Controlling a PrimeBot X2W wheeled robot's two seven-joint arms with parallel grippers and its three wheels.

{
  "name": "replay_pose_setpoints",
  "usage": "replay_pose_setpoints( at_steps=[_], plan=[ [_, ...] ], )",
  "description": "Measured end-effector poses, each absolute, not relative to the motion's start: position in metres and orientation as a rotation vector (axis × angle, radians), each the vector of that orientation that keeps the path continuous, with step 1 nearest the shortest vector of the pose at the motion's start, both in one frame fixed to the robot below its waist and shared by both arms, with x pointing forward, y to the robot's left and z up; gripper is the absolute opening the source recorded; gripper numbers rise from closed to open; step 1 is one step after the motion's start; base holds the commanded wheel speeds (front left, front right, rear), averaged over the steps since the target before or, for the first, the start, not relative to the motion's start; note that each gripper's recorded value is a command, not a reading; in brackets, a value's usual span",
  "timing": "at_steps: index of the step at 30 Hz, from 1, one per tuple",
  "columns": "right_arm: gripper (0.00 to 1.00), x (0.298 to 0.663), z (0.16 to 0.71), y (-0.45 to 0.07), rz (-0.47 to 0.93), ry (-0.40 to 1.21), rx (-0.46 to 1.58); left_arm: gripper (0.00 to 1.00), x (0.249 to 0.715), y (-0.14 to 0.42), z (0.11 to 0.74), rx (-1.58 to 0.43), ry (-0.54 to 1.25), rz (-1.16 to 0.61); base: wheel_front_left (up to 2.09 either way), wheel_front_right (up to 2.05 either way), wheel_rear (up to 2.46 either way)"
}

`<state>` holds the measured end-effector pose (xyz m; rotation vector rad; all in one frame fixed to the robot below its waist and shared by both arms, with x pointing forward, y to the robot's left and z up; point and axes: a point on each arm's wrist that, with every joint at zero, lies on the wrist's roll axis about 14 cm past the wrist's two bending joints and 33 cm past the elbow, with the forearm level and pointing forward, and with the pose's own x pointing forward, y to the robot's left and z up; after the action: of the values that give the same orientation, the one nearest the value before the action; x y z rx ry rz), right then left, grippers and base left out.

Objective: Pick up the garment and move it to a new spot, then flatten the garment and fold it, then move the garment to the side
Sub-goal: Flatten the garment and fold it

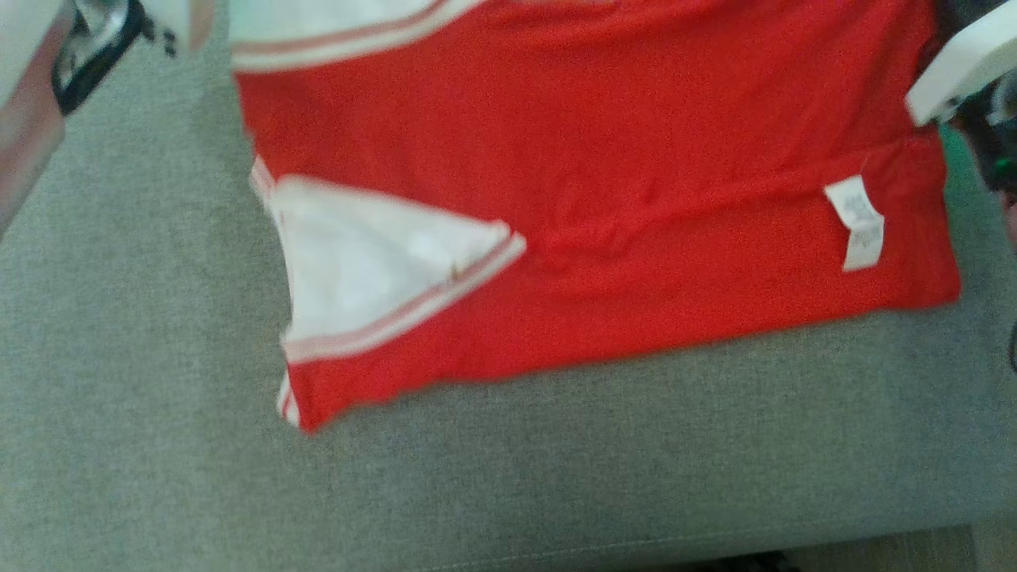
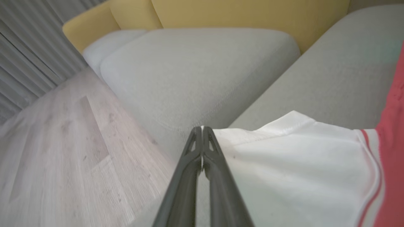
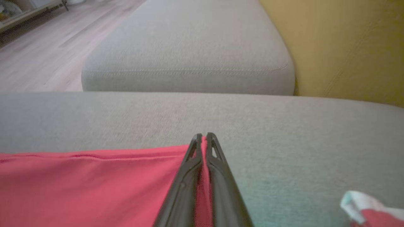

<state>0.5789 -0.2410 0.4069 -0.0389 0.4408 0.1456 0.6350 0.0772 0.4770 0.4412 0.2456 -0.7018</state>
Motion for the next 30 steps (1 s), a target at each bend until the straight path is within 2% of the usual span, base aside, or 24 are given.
replay_pose_setpoints(
  at_steps=[3,9,16,30],
  plan=[
    [0.00,0.585,0.424,-0.253,0.114,0.380,-0.028,0.00,0.639,0.072,0.499,0.426,0.165,-0.698,0.00,0.00,0.00],
    [0.00,0.575,0.431,-0.253,0.105,0.337,0.030,0.00,0.623,0.077,0.506,0.412,0.150,-0.704,0.00,0.00,0.00],
    [0.00,0.534,0.410,-0.258,0.102,0.372,0.051,0.00,0.566,0.095,0.469,0.411,0.242,-0.753,0.00,0.00,0.00],
    [0.00,0.495,0.404,-0.258,0.107,0.376,0.058,0.00,0.465,0.102,0.444,0.274,0.330,-0.723,0.00,0.00,0.00]
  ],
)
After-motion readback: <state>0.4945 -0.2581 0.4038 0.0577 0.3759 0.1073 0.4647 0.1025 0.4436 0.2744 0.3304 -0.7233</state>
